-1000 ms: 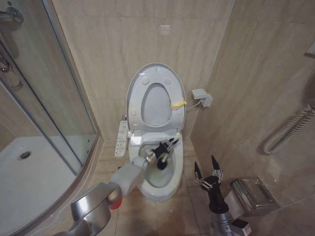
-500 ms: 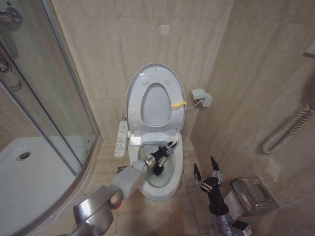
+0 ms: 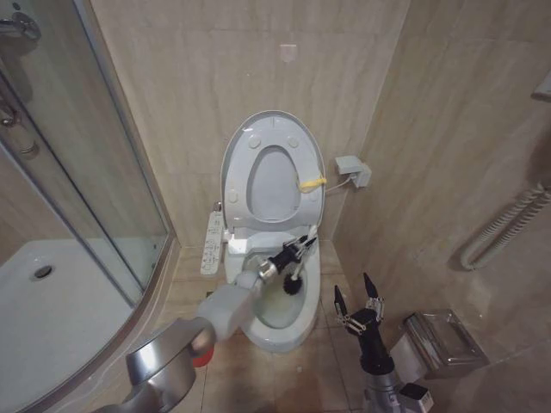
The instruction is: Open the toilet lid, clean the toilet bowl with a toilet brush, close the toilet lid, and flush.
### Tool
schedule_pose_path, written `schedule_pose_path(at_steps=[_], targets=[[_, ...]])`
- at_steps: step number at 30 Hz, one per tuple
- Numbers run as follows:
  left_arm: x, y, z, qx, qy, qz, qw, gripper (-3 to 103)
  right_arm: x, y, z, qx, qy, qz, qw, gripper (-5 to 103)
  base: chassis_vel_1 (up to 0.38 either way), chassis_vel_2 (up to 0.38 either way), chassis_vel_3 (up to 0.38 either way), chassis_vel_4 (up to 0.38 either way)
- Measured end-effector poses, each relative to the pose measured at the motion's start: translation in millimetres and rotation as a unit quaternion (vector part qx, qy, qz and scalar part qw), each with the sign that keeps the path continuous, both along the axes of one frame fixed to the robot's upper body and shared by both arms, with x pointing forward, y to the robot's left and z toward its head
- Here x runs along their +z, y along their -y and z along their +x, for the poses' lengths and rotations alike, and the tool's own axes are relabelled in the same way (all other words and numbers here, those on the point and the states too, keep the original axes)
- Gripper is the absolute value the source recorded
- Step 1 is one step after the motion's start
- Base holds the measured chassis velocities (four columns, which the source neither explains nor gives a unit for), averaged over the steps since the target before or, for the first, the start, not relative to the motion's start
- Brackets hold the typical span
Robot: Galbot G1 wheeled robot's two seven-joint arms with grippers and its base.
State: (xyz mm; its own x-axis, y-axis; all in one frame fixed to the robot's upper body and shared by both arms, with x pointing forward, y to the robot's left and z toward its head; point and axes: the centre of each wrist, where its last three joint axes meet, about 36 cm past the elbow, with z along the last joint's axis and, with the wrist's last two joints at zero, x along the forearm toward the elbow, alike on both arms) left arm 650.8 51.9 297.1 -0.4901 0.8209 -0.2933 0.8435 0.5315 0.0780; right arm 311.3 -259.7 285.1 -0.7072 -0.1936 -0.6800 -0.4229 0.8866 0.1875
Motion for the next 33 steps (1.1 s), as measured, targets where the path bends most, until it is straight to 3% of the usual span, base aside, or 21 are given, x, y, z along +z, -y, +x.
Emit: schedule_pose_path(at_steps=[2,11,17,26,33], targets=[[-4.2,-7.7,1.8,0.016,-0.007,0.004,0.9998,19,-0.8,3.0,-1.4,-0.002,0.000,-0.002,1.000,100,0.000,0.000,0.000,0.000],[-24.8,-18.4,-9.6,0.017,-0.013,0.042,0.9989,19,-1.3,3.7,-2.0,-0.001,0.002,0.000,1.000,100,0.000,0.000,0.000,0.000],[-8.5,-5.4,-3.7,0.035,0.005,0.004,0.9993,19,-2.6,0.6,-0.4,0.005,0.002,-0.002,1.000,100,0.000,0.000,0.000,0.000],[-45.9,-18.7,-25.8,0.057,-0.029,0.032,0.9974,19,-2.9,2.2,-4.5,0.005,0.001,-0.006,1.000,100,0.000,0.000,0.000,0.000],[-9.1,-0.8,-6.5,0.042,0.011,0.008,0.9990,19,-1.1,3.1,-4.2,0.005,0.004,-0.007,1.000,100,0.000,0.000,0.000,0.000]])
